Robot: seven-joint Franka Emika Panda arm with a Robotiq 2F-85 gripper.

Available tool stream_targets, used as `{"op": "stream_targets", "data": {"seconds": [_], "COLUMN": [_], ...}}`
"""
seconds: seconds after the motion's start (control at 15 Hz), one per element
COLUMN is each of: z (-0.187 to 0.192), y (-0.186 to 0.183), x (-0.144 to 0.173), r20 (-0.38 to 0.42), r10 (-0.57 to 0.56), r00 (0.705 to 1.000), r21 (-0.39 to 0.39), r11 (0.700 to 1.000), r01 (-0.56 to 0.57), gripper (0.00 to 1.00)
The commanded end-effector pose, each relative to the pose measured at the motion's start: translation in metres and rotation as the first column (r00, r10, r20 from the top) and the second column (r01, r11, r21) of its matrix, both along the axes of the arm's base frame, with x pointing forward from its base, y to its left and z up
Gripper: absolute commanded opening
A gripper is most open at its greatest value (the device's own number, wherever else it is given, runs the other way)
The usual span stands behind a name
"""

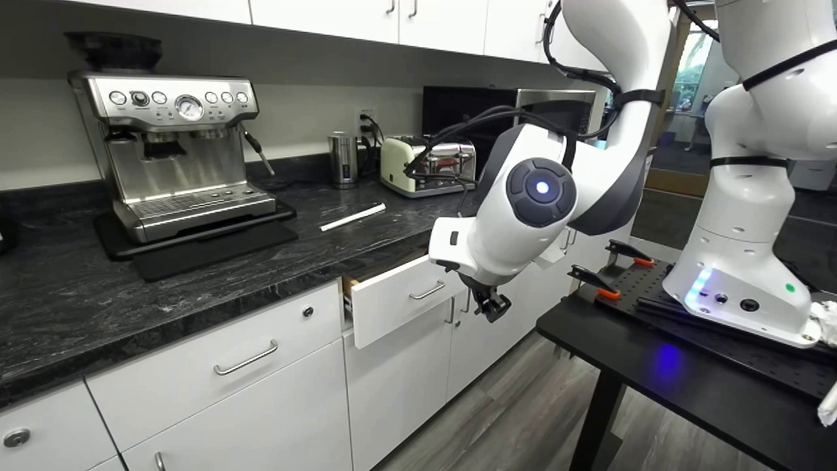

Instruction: Pull open the sixth drawer from the right

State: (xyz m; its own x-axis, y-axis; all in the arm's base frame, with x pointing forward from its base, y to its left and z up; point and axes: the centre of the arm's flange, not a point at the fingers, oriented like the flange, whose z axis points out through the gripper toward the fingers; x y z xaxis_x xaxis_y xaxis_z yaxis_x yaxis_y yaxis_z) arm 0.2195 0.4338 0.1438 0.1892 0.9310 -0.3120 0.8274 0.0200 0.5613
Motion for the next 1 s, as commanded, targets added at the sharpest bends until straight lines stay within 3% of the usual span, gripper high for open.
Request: {"op": "stream_targets", "data": {"seconds": [0.0,0.2,0.33,0.67,0.73,0.93], "z": [-0.048,-0.085,-0.110,-0.141,-0.135,-0.140], "y": [0.032,0.051,0.060,0.072,0.059,0.068], "x": [-0.007,-0.018,-0.020,-0.018,-0.022,-0.024], "r20": [0.064,0.126,0.221,0.440,0.361,0.406], "r10": [0.048,0.076,0.050,0.070,0.059,0.072], "r00": [0.997,0.989,0.974,0.895,0.931,0.911], "r21": [0.062,0.100,0.114,0.119,0.122,0.117], "r11": [0.997,0.991,0.991,0.984,0.986,0.985], "r01": [-0.052,-0.089,-0.076,-0.136,-0.110,-0.130], "gripper": [1.00,1.00,1.00,1.00,1.00,1.00]}}
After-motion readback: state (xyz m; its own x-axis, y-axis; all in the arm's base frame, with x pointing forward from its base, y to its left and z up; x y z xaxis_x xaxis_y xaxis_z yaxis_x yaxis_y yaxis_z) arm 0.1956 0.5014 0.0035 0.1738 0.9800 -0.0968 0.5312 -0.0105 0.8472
